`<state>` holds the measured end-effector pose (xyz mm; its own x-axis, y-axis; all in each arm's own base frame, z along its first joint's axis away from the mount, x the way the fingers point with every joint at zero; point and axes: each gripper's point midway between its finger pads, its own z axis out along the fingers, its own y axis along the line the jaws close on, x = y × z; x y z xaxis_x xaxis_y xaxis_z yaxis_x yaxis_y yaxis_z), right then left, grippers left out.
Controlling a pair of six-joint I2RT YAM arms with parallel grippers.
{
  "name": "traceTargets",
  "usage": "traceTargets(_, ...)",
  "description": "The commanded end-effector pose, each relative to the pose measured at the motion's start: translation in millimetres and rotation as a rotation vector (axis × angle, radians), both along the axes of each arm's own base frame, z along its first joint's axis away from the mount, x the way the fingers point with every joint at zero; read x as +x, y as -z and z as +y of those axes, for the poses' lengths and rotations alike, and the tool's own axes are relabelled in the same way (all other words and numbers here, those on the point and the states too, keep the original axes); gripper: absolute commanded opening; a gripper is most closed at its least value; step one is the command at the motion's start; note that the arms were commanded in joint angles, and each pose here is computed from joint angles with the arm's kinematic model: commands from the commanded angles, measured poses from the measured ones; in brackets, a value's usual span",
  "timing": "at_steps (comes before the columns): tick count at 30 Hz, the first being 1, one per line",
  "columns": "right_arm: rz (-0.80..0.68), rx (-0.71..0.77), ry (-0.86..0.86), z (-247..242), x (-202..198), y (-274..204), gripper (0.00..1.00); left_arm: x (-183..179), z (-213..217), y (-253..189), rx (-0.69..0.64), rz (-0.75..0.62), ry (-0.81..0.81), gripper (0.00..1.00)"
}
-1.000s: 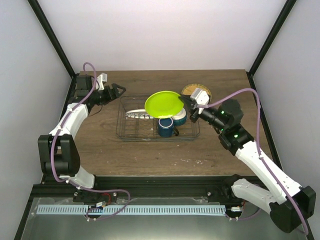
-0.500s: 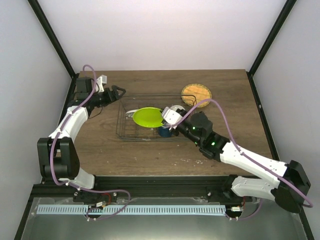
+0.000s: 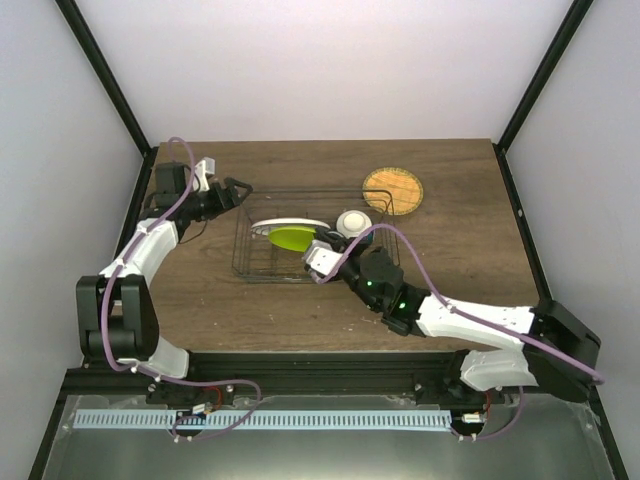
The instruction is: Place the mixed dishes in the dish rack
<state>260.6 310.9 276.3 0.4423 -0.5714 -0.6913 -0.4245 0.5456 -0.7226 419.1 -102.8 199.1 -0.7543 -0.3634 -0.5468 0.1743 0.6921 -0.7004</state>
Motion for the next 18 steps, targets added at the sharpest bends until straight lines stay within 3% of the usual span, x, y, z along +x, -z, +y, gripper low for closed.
traceTargets(1, -0.124, 0.025, 0.04, 3, 0, -15, 0.01, -2, -2, -20, -0.01, -0.077, 0.012, 0.91)
traceTargets(18, -0.166, -0.01, -0.032, 20, -10, 12, 0.01, -4, -2, -19, -0.011, -0.083, 0.019, 0.91)
